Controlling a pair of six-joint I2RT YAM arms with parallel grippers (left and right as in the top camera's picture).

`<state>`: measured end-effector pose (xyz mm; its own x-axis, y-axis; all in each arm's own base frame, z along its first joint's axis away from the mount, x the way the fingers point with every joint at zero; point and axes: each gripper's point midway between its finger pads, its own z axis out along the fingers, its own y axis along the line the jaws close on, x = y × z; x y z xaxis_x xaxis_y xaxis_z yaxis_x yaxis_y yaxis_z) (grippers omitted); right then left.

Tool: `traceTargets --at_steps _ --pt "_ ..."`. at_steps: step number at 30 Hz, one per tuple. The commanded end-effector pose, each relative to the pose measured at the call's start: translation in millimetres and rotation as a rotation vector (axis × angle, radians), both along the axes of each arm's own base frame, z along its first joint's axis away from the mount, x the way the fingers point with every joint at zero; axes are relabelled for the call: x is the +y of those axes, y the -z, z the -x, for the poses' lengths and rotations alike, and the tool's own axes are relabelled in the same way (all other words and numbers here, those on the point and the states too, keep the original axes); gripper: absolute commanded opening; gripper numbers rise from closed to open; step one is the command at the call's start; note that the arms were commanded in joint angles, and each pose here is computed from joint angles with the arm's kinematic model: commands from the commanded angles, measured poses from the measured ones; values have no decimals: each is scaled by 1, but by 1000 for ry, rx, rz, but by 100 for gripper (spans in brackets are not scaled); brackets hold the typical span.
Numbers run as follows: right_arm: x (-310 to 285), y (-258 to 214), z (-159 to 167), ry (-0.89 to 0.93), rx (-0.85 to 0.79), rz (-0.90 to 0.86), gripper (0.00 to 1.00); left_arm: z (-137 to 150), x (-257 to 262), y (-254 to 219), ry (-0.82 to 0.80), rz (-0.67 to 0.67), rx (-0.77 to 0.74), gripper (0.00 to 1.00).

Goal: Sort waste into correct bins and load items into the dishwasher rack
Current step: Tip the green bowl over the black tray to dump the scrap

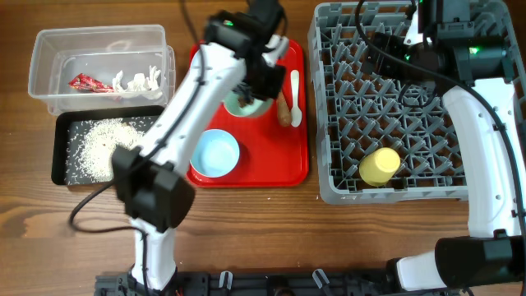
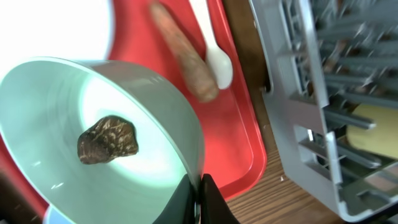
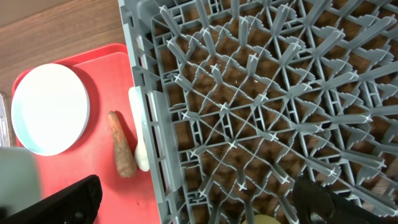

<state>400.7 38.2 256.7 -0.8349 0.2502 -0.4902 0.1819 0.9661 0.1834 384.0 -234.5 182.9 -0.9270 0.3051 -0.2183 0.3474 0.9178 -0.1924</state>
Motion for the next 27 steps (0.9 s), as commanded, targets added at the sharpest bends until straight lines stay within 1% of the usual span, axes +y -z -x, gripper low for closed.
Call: traceTargets --at_steps 1,4,7,8,9,10,11,13,14,15,19,21,23,24,26,27 --pt "4 -3 -4 -23 -15 -5 100 -10 47 -53 -176 74 -68 4" --pt "23 -9 -8 -81 -40 -93 100 -4 96 -65 -292 118 -4 4" --pt "44 -17 -12 -157 -76 -165 100 5 154 -59 -434 108 97 4" --pt "56 -20 -12 -209 -90 -176 100 9 171 -57 -468 100 121 4" --pt "80 -24 -9 -304 -110 -192 100 15 195 -55 -490 109 153 4" --pt "92 -24 -8 -337 -116 -192 100 18 204 -55 -497 127 166 4" --pt "108 -24 -5 -375 -118 -193 100 18 213 -54 -504 166 175 4" --pt "152 -14 1 -475 -103 -200 100 20 226 -51 -483 294 195 4" --pt "165 -7 4 -503 -88 -201 100 22 228 -49 -470 340 204 4" --pt "185 6 8 -546 -56 -197 99 24 230 -45 -442 417 212 4" --pt "230 45 16 -633 17 -175 99 25 236 -30 -381 599 185 4" --pt "240 62 17 -640 41 -134 99 23 250 -21 -403 718 142 4" --pt "241 67 17 -633 47 -113 99 24 265 -19 -431 846 84 4" --pt "242 68 17 -630 50 -114 99 26 279 -18 -459 934 38 4" --pt "242 73 16 -613 65 -120 100 32 303 -6 -534 1021 3 4" --pt "244 77 16 -611 74 -123 100 36 318 11 -589 1053 12 4"
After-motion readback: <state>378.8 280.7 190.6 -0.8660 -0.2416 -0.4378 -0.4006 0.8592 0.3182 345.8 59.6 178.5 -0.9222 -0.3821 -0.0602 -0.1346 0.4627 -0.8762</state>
